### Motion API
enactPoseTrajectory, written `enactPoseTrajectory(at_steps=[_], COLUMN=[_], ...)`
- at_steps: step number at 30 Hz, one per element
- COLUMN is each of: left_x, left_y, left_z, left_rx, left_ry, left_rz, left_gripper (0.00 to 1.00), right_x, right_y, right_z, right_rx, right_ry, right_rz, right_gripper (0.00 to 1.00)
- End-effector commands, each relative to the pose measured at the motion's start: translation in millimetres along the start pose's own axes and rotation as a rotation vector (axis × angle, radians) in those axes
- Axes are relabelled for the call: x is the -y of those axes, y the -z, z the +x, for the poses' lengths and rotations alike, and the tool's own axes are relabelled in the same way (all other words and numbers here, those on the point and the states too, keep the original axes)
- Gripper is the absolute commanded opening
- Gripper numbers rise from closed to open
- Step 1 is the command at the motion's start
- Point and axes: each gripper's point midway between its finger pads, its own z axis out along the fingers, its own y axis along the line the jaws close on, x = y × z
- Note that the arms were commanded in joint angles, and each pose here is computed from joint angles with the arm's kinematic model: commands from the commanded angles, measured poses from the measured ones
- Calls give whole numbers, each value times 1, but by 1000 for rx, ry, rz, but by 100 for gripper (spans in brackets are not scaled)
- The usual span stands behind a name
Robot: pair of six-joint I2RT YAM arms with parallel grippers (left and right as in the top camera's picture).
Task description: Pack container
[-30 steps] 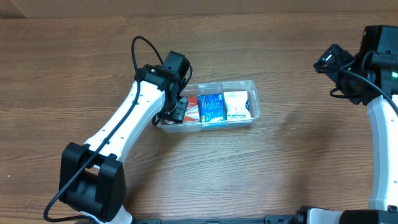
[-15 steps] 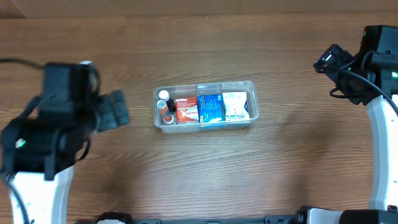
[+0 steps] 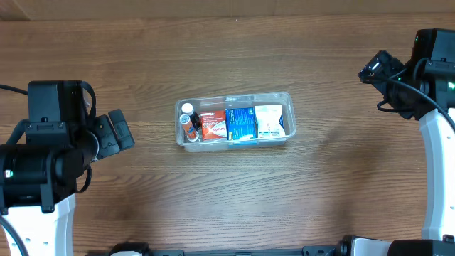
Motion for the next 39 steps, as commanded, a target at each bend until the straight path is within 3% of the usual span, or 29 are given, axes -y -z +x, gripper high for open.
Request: enactPoseTrajectory(at_steps=[1, 12, 18, 27, 39], left_x=[-2, -11, -22, 30, 14], left_y=[-5, 31, 74, 77, 15], left_z=[-3, 5, -16, -68, 0], left_rx=[-11, 107, 368, 717, 1052], left_ry=[26, 46, 98, 109, 243], left_rz=[-19, 26, 48, 290, 473], left_gripper=[100, 100, 100, 100, 100], right_x=[-1, -1, -1, -1, -1], right_y=[1, 1, 1, 1, 1], right_z=[-2, -2, -2, -2, -2], right_rx=[7, 7, 7, 7, 7], right_ry=[2, 2, 2, 2, 2], right_rz=[-7, -7, -7, -7, -7], right_gripper=[100, 100, 100, 100, 100])
